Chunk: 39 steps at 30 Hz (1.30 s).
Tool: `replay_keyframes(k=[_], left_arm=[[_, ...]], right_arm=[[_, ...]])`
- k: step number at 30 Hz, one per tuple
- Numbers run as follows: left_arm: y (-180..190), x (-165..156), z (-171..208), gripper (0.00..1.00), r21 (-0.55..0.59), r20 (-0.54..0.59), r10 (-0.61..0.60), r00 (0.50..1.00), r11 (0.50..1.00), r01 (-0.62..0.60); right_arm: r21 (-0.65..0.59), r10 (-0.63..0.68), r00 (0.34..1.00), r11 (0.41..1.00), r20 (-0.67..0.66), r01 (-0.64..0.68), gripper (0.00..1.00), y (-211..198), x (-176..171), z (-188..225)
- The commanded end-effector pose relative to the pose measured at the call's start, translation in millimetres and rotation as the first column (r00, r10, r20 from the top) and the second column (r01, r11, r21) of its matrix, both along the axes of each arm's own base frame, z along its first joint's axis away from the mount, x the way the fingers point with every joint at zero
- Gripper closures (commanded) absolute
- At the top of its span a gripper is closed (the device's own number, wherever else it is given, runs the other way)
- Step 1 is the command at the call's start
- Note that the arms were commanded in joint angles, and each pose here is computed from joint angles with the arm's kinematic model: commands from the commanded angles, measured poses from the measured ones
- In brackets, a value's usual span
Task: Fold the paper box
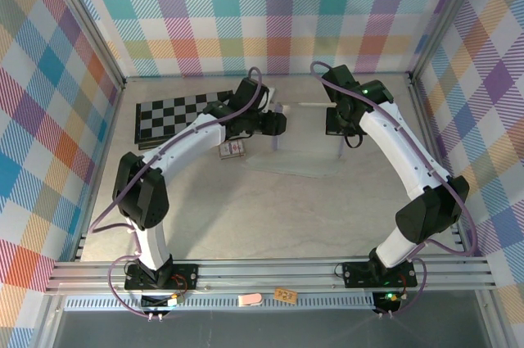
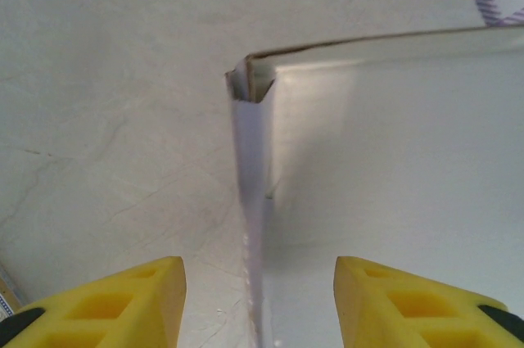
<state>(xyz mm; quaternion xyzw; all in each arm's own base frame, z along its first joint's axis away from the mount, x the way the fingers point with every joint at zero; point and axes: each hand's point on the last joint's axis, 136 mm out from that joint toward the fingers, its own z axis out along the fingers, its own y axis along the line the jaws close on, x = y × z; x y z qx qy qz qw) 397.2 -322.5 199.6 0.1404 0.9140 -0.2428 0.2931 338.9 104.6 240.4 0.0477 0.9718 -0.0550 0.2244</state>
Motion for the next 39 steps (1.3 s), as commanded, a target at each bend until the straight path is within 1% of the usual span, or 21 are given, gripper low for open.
replay_keyframes(k=[1,7,9,12,14,16,18,22,24,26,28,29,33,36,38,39], left_arm=[[-6.3,3.1,-1.0,0.53,0.024,0.005,-0.026,1.0,0.999,0.026],[-10.7,12.8,-9.6,0.68,0.057,0.017,-0.012,1.0,0.998,0.011],[-11.3,15.0,-10.8,0.75,0.069,0.025,-0.008,1.0,0.998,0.006],[-10.2,14.2,-14.3,0.9,0.111,0.038,-0.005,0.999,0.994,0.0],[-8.2,12.6,-15.3,0.95,0.149,0.054,-0.001,0.999,0.989,-0.007],[-3.1,10.8,-17.1,1.0,0.212,0.075,0.016,0.997,0.977,-0.031],[3.1,10.7,-18.3,1.0,0.284,0.101,0.033,0.994,0.957,-0.061],[14.5,7.5,-21.1,0.99,0.42,0.142,0.065,0.988,0.9,-0.119],[17.4,4.5,-22.8,0.91,0.472,0.158,0.064,0.985,0.872,-0.132],[16.7,1.1,-25.2,0.9,0.487,0.157,0.06,0.986,0.864,-0.13],[18.3,0.0,-26.7,0.98,0.497,0.156,0.065,0.986,0.857,-0.135],[18.2,-0.3,-26.7,1.0,0.502,0.158,0.065,0.985,0.854,-0.137],[22.5,0.9,-26.3,1.0,0.533,0.172,0.08,0.982,0.831,-0.161],[20.2,1.4,-23.3,1.0,0.529,0.182,0.08,0.98,0.832,-0.166],[16.3,0.8,-20.8,1.0,0.515,0.174,0.073,0.982,0.843,-0.154],[13.7,0.6,-18.8,0.92,0.502,0.168,0.07,0.983,0.852,-0.146]], right_arm=[[0.027,-0.002,0.999,1.0,0.034,0.001,1.0,-0.4,-1.9,16.8],[0.034,-0.002,0.999,0.999,0.032,0.001,1.0,0.7,-2.3,17.4],[0.035,-0.005,0.999,0.999,0.033,0.004,1.0,0.4,-2.8,17.9],[0.032,-0.008,0.999,0.999,0.034,0.006,1.0,-0.2,-2.4,17.8],[0.03,-0.01,0.999,1.0,0.036,0.008,1.0,-1.0,-2.9,18.7],[0.027,-0.014,0.999,1.0,0.034,0.013,1.0,-1.9,-3.2,18.1],[0.019,-0.019,0.999,1.0,0.033,0.018,1.0,-3.4,-3.5,17.8],[0.01,-0.027,0.999,1.0,0.028,0.027,1.0,-5.0,-3.5,15.1],[0.007,-0.032,0.999,0.999,0.026,0.032,1.0,-5.7,-3.8,14.0],[0.006,-0.031,0.999,1.0,0.025,0.03,1.0,-5.1,-4.1,13.5],[0.003,-0.034,0.999,0.999,0.026,0.034,1.0,-6.0,-3.8,13.6],[0.003,-0.035,0.999,0.999,0.025,0.034,1.0,-6.0,-3.9,13.5],[0.001,-0.036,0.999,0.999,0.024,0.036,1.0,-6.4,-3.8,13.8],[0.002,-0.035,0.999,0.999,0.023,0.035,1.0,-6.1,-3.7,13.3],[0.003,-0.035,0.999,0.999,0.022,0.035,1.0,-6.1,-3.7,12.8],[0.004,-0.033,0.999,0.999,0.021,0.033,1.0,-5.4,-3.9,12.2]])
